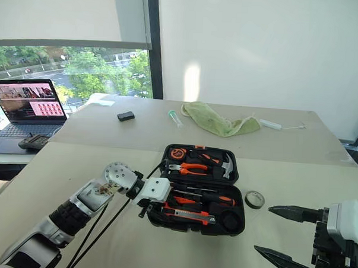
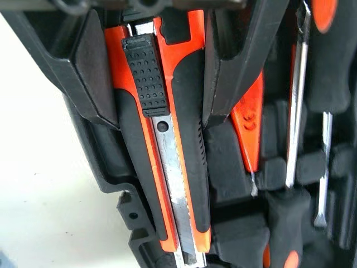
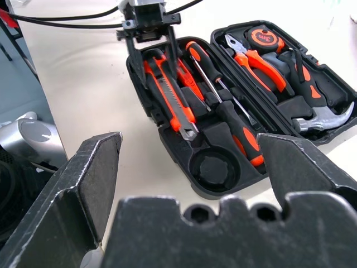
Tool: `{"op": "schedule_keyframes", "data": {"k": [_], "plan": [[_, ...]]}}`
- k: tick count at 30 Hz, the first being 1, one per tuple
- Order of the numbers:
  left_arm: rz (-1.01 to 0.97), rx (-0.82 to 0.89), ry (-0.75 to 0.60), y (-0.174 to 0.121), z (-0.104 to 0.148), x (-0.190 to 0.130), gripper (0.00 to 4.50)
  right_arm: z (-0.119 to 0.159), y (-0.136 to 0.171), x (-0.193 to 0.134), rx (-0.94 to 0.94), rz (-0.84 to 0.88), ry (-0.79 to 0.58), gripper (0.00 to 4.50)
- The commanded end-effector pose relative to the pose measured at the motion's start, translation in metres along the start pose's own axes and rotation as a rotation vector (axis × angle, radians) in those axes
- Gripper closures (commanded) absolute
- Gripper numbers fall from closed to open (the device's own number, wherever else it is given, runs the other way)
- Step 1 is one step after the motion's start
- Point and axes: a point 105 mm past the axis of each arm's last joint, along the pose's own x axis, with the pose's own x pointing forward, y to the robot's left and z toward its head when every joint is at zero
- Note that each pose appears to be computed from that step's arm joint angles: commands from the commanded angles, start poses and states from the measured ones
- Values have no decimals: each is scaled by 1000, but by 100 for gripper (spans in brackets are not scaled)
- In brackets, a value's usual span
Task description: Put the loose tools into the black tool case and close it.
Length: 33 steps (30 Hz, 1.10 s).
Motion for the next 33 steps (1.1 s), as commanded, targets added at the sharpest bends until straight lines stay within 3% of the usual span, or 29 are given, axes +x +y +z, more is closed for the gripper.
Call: {"op": "schedule_keyframes", "data": {"k": [1,2,5,7,11,16,20,33], "plan": [[-32,-32,-82,-9,13,-4,79,3,-1,2,-14,3,3,0],[-25,-37,-141,-8,22,-11,45,3,-1,2,-14,3,2,0],[25,-106,-286,0,39,-26,62,3,-1,5,-12,2,-2,0],[52,-119,-326,4,42,-28,112,3,-1,6,-10,1,-6,0],[76,-123,-386,4,40,-16,269,4,0,12,-8,-6,-22,0],[152,-161,-299,6,4,10,448,5,1,13,-5,-18,-24,0],[133,-187,-187,-4,-25,28,448,3,2,15,-2,-30,-18,0],[66,-148,-42,-12,-46,47,448,-7,-18,30,120,-149,61,0]]}}
